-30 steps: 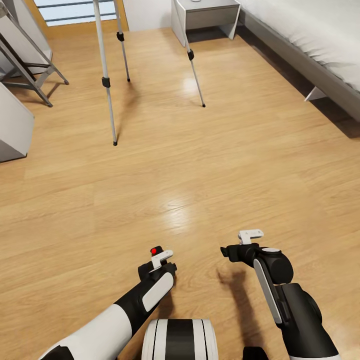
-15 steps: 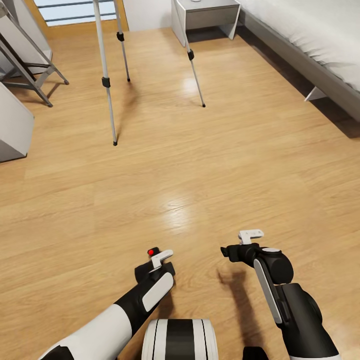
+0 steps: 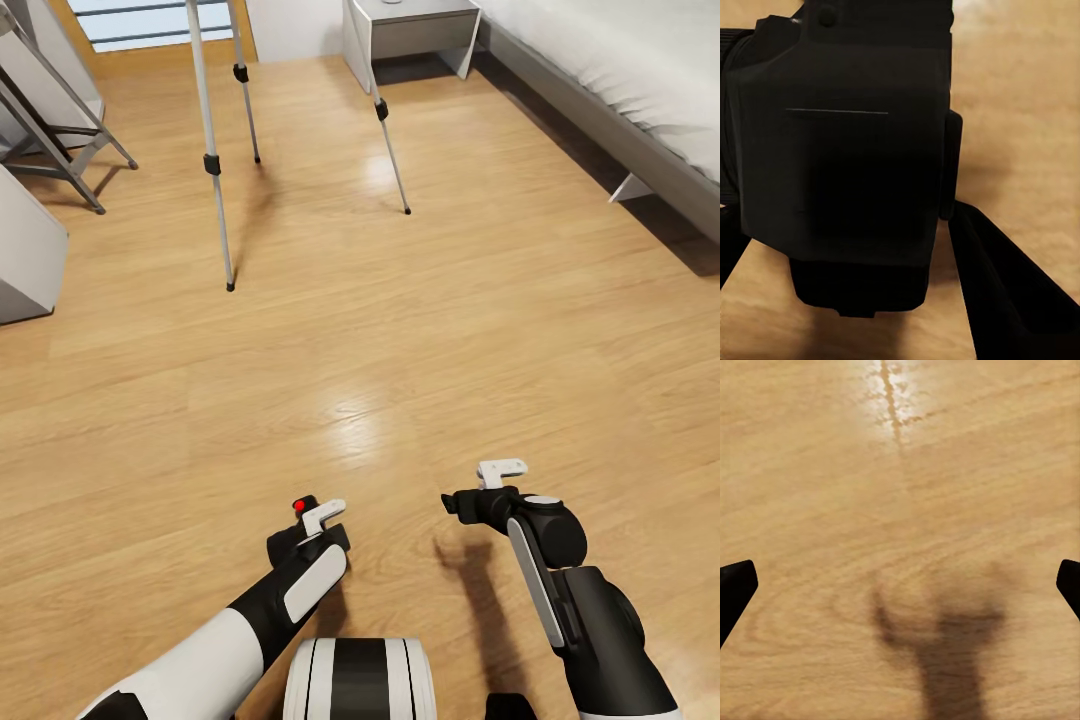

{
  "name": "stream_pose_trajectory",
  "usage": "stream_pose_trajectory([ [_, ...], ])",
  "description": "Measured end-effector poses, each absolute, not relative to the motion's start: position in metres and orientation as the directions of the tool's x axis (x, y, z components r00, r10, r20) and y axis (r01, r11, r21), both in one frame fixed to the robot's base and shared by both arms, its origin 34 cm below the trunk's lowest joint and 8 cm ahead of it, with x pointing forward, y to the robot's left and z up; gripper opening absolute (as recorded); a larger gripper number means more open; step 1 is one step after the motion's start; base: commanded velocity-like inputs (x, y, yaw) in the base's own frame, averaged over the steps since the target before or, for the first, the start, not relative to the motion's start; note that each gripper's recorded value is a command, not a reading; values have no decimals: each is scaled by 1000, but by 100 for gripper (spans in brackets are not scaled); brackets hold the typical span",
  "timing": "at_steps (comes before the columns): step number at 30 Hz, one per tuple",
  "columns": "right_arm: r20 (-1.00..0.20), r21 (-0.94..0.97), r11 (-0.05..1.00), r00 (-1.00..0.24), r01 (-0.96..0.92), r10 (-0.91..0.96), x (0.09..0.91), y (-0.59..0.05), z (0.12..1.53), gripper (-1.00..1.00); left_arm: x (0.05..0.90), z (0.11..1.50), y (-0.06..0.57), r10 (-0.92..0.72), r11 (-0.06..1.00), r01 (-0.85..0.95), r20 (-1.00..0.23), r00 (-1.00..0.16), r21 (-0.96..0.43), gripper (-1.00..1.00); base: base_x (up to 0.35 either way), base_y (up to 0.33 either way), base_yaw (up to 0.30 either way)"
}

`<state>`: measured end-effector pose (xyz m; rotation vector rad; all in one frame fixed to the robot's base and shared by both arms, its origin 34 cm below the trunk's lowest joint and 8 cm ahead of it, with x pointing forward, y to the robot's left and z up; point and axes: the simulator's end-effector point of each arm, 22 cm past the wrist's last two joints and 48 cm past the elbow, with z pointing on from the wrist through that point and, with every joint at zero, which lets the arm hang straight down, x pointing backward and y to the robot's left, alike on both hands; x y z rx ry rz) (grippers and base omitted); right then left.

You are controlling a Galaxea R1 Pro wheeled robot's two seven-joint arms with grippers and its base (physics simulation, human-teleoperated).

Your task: Attach the digital camera to the camera tripod in the bedroom.

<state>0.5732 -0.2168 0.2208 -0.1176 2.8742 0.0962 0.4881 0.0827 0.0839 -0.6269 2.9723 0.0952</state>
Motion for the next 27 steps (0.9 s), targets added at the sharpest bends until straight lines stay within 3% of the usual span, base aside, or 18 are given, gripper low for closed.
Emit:
stream_pose_trajectory([
  [27,-352,52,995,-934,-86,-63,597,-218,271,100,526,129,90,-389,914,-404,-215,-896,28,-100,0,0,0],
])
